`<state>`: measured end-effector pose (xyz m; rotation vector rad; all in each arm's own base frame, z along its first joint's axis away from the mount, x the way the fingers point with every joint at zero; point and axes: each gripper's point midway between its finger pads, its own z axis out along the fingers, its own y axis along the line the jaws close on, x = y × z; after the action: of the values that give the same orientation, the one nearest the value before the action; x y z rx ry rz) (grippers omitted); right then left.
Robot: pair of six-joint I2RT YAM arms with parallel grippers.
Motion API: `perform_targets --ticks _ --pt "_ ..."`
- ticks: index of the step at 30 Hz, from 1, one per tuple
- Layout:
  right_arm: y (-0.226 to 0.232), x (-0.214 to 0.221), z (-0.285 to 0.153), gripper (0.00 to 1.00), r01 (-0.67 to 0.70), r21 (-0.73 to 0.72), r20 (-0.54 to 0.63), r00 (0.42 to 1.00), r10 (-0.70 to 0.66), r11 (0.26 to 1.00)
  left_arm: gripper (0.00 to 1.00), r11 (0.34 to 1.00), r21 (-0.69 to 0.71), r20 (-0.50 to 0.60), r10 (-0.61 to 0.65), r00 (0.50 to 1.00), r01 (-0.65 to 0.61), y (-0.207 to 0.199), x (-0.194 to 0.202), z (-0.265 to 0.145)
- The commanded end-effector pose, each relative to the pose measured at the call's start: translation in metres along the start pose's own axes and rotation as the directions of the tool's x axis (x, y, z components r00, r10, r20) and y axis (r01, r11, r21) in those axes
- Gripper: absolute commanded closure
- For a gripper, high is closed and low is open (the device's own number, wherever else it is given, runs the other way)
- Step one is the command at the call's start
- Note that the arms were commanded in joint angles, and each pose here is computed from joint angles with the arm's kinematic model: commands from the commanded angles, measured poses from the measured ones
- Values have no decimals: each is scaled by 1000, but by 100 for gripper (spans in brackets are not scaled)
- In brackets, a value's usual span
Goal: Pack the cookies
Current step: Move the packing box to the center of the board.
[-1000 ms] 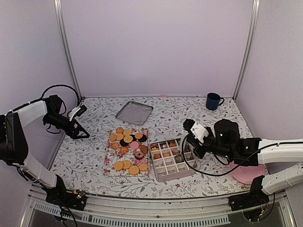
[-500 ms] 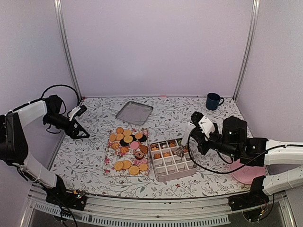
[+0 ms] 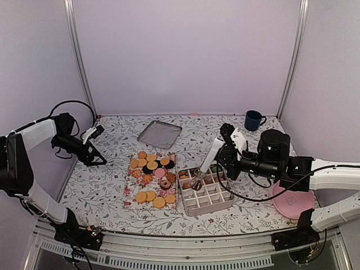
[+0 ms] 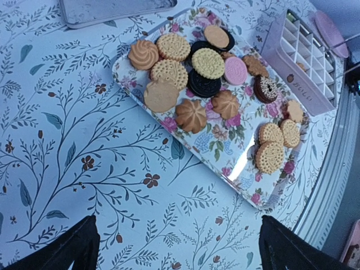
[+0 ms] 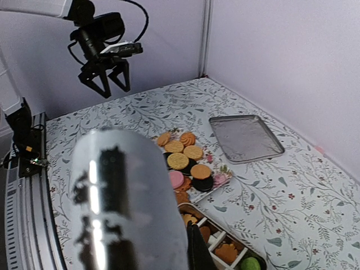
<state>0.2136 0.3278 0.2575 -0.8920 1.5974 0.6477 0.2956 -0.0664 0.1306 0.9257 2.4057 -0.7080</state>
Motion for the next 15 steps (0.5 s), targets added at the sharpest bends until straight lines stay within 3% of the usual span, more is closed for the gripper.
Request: perform_targets --ticks 1,9,15 --pt "52 -26 0 100 -59 -296 27 997 70 953 1 1000 14 0 25 1000 -25 -5 -5 -2" --pt "84 -27 -41 100 -139 -489 -67 990 122 861 1 999 23 -2 27 1000 -27 -7 -6 -2" --pt "100 15 -51 100 -249 -541 -249 960 130 803 1 999 36 -2 31 1000 -31 -11 -7 -1"
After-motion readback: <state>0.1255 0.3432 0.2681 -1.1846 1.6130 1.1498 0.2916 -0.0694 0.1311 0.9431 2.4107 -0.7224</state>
